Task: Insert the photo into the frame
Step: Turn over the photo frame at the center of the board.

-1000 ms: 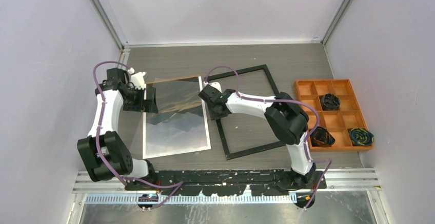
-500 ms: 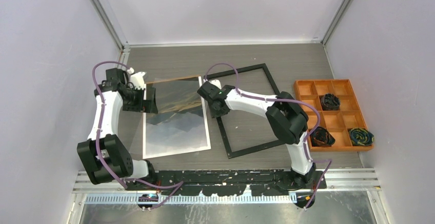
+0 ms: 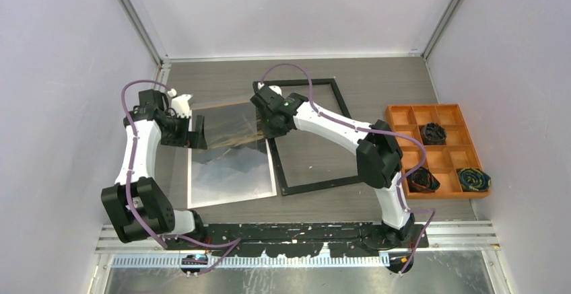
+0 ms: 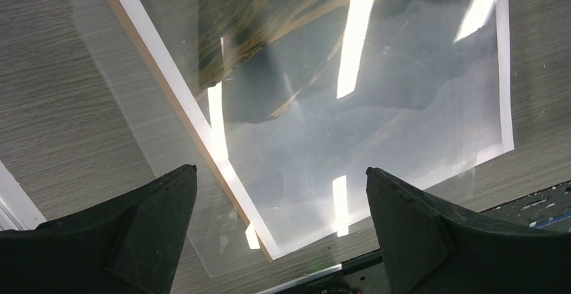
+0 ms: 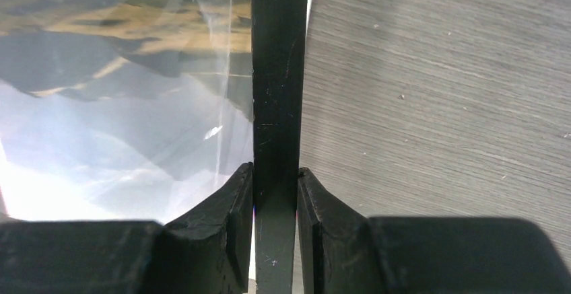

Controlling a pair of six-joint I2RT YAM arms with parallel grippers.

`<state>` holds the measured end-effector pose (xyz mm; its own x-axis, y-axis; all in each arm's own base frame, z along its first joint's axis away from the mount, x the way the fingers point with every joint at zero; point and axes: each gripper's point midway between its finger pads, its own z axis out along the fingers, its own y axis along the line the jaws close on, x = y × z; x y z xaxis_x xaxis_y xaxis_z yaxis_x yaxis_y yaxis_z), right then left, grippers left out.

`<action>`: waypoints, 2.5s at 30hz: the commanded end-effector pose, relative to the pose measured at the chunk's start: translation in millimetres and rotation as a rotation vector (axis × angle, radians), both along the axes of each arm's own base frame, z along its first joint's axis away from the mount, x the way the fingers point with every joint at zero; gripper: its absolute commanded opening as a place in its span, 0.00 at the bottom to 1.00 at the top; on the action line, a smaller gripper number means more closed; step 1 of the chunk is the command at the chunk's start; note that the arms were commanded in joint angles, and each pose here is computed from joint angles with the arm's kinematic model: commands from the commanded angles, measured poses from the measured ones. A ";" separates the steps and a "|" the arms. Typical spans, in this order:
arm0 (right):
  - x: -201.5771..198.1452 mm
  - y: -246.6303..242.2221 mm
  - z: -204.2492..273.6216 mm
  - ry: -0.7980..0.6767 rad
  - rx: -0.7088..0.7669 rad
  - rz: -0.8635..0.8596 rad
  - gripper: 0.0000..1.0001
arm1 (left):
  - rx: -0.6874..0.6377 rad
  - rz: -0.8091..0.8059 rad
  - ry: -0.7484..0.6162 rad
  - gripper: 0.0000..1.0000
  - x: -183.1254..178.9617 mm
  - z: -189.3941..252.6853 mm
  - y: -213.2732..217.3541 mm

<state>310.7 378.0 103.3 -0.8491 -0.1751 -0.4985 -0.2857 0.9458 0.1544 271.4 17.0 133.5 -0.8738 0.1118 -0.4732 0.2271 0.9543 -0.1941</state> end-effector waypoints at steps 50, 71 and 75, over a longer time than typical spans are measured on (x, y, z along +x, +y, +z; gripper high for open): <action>-11.9 17.0 311.0 0.340 1.330 0.123 0.01 | -0.064 -0.080 -0.165 1.00 11.4 71.4 -45.3; -22.7 -39.4 252.6 0.279 1.131 0.046 0.39 | -0.107 -0.364 -0.372 1.00 26.7 175.1 -191.5; -24.3 -53.8 249.4 0.256 1.065 0.011 0.45 | -0.099 -0.399 -0.373 1.00 32.8 174.2 -220.4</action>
<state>297.8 344.1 332.8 -0.9678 0.2275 -0.1079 -0.0549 0.2277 0.9722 293.6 -185.3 304.1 -0.5469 0.3439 -0.7633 0.6515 0.7474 -0.1301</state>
